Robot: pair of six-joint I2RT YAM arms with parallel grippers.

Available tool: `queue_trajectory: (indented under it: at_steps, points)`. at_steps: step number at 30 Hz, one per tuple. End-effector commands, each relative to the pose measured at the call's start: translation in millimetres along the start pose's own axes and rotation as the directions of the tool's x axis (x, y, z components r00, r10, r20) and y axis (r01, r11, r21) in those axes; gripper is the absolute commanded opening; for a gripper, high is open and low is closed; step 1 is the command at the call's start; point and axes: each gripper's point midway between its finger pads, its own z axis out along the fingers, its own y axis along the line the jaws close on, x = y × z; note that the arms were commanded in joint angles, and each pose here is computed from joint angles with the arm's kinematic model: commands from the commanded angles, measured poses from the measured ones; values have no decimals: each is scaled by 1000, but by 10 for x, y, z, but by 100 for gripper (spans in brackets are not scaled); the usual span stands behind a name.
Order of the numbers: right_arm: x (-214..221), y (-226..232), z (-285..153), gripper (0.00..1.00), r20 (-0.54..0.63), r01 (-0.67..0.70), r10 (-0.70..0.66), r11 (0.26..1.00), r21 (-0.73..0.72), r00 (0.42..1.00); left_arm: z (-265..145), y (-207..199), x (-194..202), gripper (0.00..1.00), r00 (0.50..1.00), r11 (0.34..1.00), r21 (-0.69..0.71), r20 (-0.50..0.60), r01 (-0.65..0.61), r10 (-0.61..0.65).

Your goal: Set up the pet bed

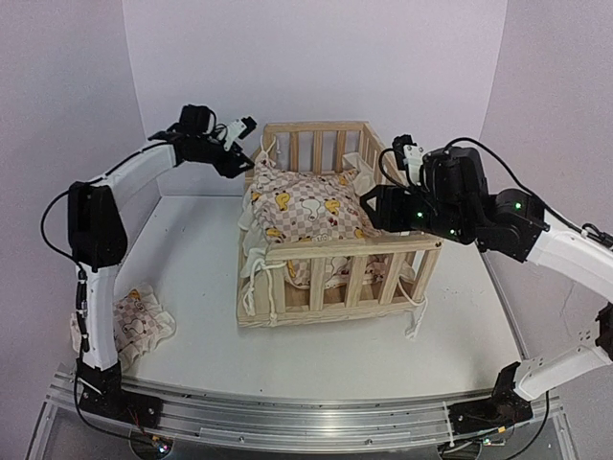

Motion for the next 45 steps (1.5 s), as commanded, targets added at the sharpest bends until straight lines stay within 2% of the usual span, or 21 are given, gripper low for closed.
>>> queue_trajectory:
  at_steps: [1,3,6,8,12,15,19,21,23,25,26,27,28,29,32,37,40,45]
  points:
    - [-254,229,-54,61,37,6,-2,995,-99,999,-1497,-61,-220,74,990,996,43,-116,-79,84]
    - [-261,306,-28,61,34,16,-12,991,-130,999,-1892,-218,202,77,961,997,80,-271,-24,45]
    - [-256,392,46,62,27,37,-33,987,-154,999,-2519,-448,919,78,879,990,101,-475,94,-35]
    - [-256,443,82,63,23,55,-52,984,-168,998,-2930,-608,1460,79,795,986,91,-604,142,-59]
    - [-261,501,133,63,22,76,-73,980,-183,997,-3509,-1123,2472,79,577,980,133,-817,145,26]
    - [-267,527,152,64,25,80,-77,978,-190,997,-3695,-1312,2972,79,494,985,143,-866,95,78]
    - [-259,544,147,64,22,74,-71,977,-202,997,-3660,-1355,3429,76,436,990,134,-895,54,97]
    - [-238,522,137,64,19,68,-65,978,-198,998,-3584,-1370,3555,74,439,991,130,-893,43,99]
    - [-230,481,109,64,22,58,-55,980,-188,998,-3496,-1408,3596,71,467,990,131,-879,57,90]
    - [-218,441,81,64,25,47,-43,983,-180,999,-3431,-1435,3634,58,484,989,132,-871,68,83]
    - [-215,422,67,64,28,42,-37,984,-174,999,-3394,-1396,3622,35,498,990,127,-863,54,84]
    - [-214,403,54,64,33,40,-35,985,-169,999,-3348,-1345,3560,17,526,991,128,-846,41,87]
    - [-215,379,43,65,37,40,-35,986,-161,999,-3277,-1275,3437,6,575,992,126,-813,26,88]
    - [-217,351,35,65,41,41,-35,988,-151,999,-3203,-1175,3268,0,630,993,119,-771,4,90]
    - [-247,290,29,65,58,48,-42,992,-117,997,-2971,-740,2556,0,774,994,63,-625,-84,105]
    - [-314,292,155,66,61,82,-77,992,-91,995,-2384,-209,1050,0,887,972,-11,-411,-234,209]
    - [-381,153,211,66,68,64,-61,997,-43,996,-2013,39,213,0,918,955,-63,-301,-289,258]
    - [-382,-37,275,67,65,47,-47,999,4,997,-1244,151,-1118,0,894,867,-217,-127,-449,431]
